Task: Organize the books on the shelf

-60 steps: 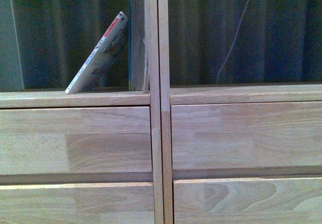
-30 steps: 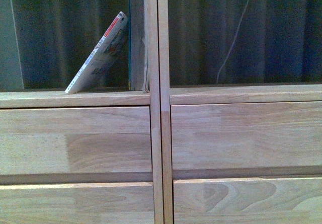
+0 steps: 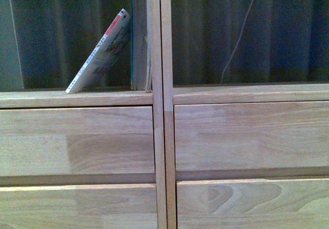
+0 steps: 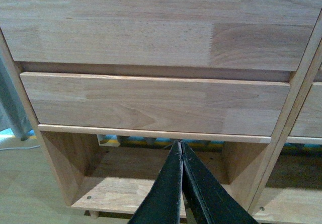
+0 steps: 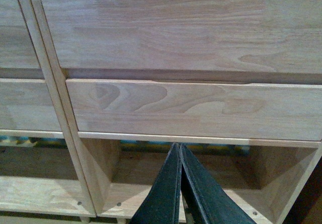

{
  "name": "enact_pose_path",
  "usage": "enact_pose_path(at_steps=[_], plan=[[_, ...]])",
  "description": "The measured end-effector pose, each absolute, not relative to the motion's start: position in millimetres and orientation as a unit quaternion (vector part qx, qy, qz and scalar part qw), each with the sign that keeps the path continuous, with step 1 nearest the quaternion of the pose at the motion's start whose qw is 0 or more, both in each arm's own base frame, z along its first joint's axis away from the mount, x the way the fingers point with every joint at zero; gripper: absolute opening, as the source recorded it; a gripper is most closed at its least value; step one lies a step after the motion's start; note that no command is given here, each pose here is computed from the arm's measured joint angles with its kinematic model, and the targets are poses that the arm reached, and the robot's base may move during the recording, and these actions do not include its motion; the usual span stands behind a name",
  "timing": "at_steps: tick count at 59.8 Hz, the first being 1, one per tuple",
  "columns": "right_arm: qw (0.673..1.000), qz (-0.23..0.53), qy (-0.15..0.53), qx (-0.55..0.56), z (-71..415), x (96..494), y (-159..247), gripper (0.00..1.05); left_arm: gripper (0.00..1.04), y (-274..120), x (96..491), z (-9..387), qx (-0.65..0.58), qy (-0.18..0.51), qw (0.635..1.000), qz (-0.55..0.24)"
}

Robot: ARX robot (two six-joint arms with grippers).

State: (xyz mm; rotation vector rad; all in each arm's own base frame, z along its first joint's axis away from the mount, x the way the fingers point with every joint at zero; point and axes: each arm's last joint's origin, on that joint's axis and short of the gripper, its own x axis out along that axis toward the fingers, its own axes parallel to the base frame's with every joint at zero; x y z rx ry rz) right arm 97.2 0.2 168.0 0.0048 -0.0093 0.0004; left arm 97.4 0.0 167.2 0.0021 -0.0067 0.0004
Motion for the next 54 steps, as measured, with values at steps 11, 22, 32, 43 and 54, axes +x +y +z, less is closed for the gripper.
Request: enact_pose_path(at_steps=[11,22,32,43,54], plan=[[1.0,0.001,-0.005,0.002,168.1,97.2,0.2,0.03,0.03,0.0,97.4,167.2,0.001,-0.004,1.0,0.0],[1.0,0.001,-0.005,0.002,168.1,97.2,0.2,0.03,0.03,0.0,97.4,167.2,0.001,-0.004,1.0,0.0],[1.0,0.001,-0.005,0.002,168.1,97.2,0.2,0.11,0.14,0.0,97.4,167.2,0.001,-0.004,1.0,0.0],[1.0,0.001,-0.005,0.002,168.1,97.2,0.2,0.44,0.48,0.0,97.4,167.2,0.001,-0.004,1.0,0.0],[1.0,0.001,-0.005,0.001,168.1,97.2,0.2,0.78,0.83,0.0,97.4,167.2,0.001,-0.004,1.0,0.0]])
